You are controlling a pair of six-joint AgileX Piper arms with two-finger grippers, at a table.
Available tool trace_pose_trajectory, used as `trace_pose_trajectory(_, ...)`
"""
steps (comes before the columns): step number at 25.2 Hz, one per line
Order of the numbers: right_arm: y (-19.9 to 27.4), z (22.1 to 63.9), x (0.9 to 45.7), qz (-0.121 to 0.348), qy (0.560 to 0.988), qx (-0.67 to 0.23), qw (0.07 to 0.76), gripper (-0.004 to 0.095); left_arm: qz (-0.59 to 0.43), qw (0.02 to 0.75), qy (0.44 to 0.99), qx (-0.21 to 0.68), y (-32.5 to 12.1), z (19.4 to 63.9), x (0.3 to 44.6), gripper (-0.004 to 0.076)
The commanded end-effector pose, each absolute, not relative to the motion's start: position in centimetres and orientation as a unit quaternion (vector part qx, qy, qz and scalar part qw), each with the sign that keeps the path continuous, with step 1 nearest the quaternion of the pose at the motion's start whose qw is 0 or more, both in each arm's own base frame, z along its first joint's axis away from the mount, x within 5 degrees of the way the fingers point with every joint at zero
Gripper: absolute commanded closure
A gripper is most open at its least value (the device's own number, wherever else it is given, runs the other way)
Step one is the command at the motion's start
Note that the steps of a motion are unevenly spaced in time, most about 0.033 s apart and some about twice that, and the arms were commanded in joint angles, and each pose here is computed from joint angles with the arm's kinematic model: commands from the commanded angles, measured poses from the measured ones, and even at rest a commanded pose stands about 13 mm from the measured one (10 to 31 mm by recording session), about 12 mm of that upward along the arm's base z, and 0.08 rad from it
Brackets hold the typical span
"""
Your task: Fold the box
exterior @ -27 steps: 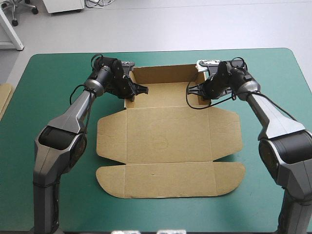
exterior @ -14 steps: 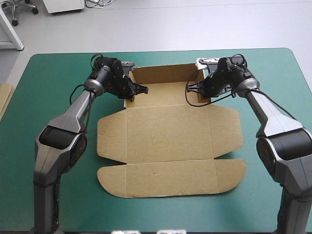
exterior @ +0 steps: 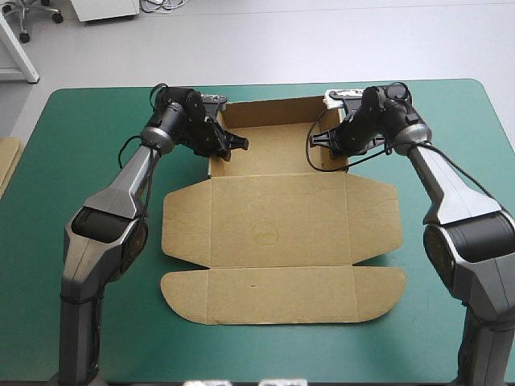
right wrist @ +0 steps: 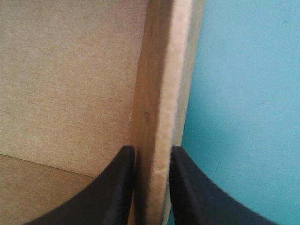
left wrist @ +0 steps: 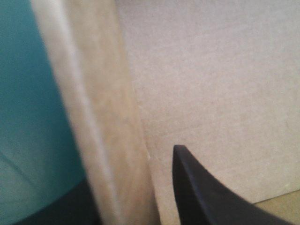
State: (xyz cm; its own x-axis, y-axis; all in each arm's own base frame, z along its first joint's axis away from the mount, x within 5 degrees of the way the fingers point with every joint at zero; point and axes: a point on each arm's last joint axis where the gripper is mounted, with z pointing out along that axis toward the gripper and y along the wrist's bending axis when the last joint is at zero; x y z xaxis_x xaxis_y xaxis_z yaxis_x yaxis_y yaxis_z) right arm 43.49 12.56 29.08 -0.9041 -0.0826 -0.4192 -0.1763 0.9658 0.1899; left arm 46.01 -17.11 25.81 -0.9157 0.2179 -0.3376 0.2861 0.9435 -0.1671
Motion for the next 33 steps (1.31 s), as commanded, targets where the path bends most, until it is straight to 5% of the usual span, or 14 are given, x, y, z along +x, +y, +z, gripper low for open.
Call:
trace_pose_trajectory(1,12.6,33.1,42.7,0.138,0.951,-0.07,0.267,0.061,-0.142,0.215,0.957,0.137,-17.7,30.6,44.8,0.0377)
trace_pose_trajectory(8,12.2,33.1,42.9,0.115,0.952,-0.075,0.273,0.0453,-0.144,0.218,0.955,0.137,-17.7,30.6,44.9,0.0325)
trace_pose_trajectory(33,10.0,41.0,40.5,0.098,0.925,-0.079,0.358,0.0451,-0.097,0.324,0.931,0.139,-16.0,38.6,43.6,0.0321)
